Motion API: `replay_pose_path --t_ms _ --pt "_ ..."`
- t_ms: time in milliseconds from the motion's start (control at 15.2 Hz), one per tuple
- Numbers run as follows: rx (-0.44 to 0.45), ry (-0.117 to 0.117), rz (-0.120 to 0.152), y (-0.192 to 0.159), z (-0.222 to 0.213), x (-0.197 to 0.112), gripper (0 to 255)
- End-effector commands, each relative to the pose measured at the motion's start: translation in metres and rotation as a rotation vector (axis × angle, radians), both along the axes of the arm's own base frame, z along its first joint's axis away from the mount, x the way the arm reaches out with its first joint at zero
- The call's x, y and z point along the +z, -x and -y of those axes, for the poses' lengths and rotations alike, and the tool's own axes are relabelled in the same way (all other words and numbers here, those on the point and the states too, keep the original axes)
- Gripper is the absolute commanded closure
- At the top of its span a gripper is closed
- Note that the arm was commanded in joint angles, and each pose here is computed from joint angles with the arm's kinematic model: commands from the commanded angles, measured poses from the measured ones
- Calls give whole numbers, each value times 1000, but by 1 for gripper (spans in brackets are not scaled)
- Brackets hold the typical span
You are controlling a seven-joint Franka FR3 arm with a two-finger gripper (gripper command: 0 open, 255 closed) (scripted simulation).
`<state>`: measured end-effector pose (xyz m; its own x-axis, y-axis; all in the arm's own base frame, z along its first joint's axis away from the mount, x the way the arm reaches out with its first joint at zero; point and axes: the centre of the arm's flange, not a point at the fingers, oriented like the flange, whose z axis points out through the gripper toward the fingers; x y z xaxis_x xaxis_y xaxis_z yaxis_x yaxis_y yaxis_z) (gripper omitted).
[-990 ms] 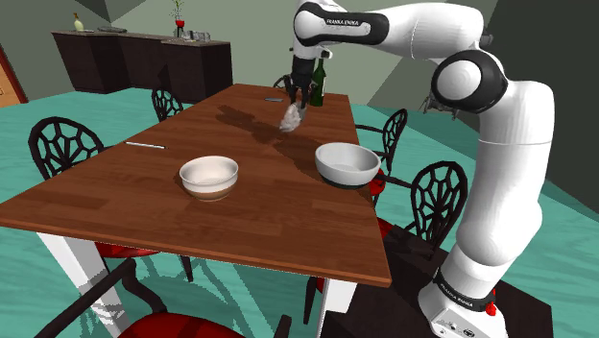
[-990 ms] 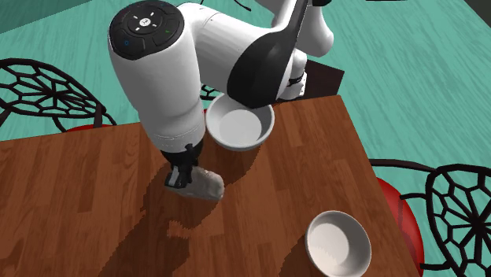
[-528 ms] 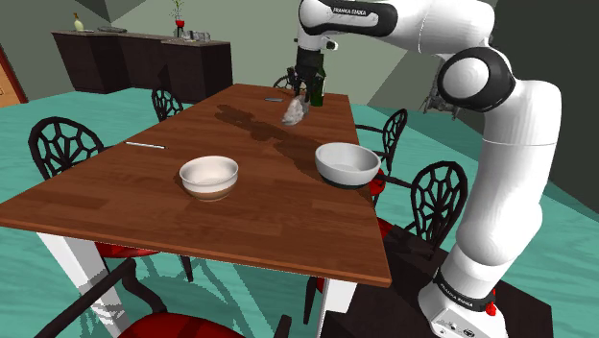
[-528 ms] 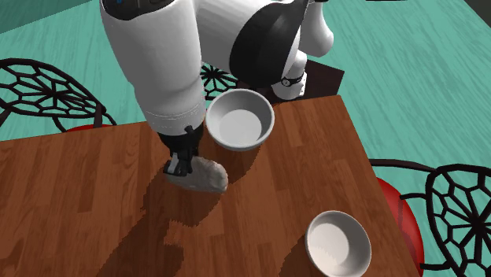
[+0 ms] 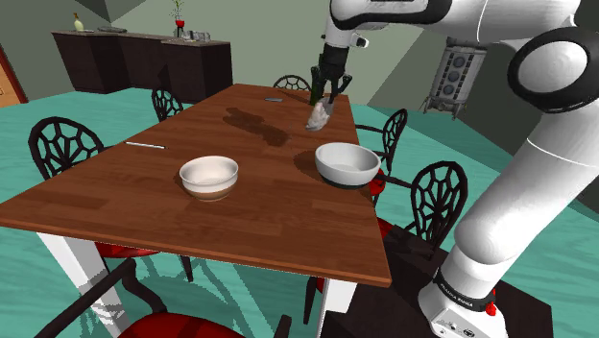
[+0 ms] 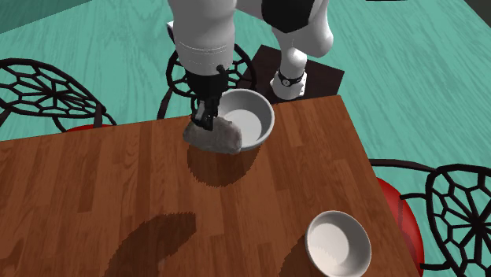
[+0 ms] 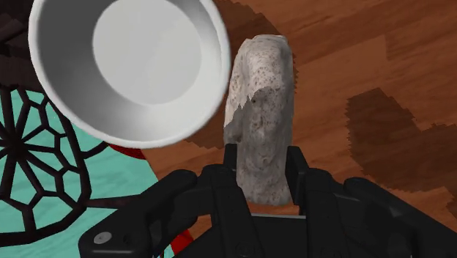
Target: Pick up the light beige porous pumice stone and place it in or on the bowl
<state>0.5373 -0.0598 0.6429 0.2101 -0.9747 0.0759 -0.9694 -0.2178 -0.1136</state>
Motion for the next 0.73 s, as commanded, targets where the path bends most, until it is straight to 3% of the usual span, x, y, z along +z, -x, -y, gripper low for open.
replay_pose_path --t_ms 0,528,660 --pt "0 0 0 25 1 2 255" --pt "0 0 0 141 6 17 255" --pt "0 0 0 141 6 7 255"
